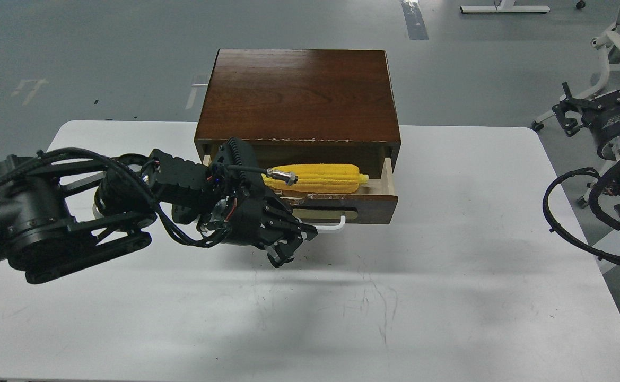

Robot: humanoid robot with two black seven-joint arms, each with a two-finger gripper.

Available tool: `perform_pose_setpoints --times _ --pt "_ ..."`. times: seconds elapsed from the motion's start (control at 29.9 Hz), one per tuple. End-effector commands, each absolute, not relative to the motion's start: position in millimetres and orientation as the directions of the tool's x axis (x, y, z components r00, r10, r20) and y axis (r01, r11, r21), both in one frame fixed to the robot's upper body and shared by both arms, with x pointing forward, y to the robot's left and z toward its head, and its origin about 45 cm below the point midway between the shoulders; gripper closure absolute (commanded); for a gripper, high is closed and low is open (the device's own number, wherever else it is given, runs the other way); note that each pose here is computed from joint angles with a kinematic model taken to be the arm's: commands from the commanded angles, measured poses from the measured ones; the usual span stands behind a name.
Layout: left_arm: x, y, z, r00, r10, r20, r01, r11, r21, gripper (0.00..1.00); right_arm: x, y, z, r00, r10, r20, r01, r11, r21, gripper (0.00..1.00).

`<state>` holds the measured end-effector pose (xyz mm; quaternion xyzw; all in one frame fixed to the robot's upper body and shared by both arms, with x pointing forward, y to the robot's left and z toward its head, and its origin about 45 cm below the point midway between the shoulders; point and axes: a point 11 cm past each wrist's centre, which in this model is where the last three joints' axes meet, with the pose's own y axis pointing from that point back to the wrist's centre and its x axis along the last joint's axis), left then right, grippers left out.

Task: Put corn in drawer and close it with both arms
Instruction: 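Push the drawer front with the left gripper away from the robot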

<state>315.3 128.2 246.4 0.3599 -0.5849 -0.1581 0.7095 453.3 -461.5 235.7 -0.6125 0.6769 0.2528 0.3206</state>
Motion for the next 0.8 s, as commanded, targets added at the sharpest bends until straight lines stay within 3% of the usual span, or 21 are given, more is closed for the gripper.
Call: perform_pose_setpoints --times 0.0,0.77 --pt "316 129 246 0.265 -0.648 0.714 -0.201 0.687 0.698 1.0 454 -460 235 -0.043 -0.665 -0.745 -0.991 0.121 -0.05 0.0" --pt "330 142 243 0.271 -0.662 0.699 -0.248 0.654 0.715 1.0 455 -459 238 -0.037 -0.668 -0.743 -0.992 0.116 -0.055 0.0"
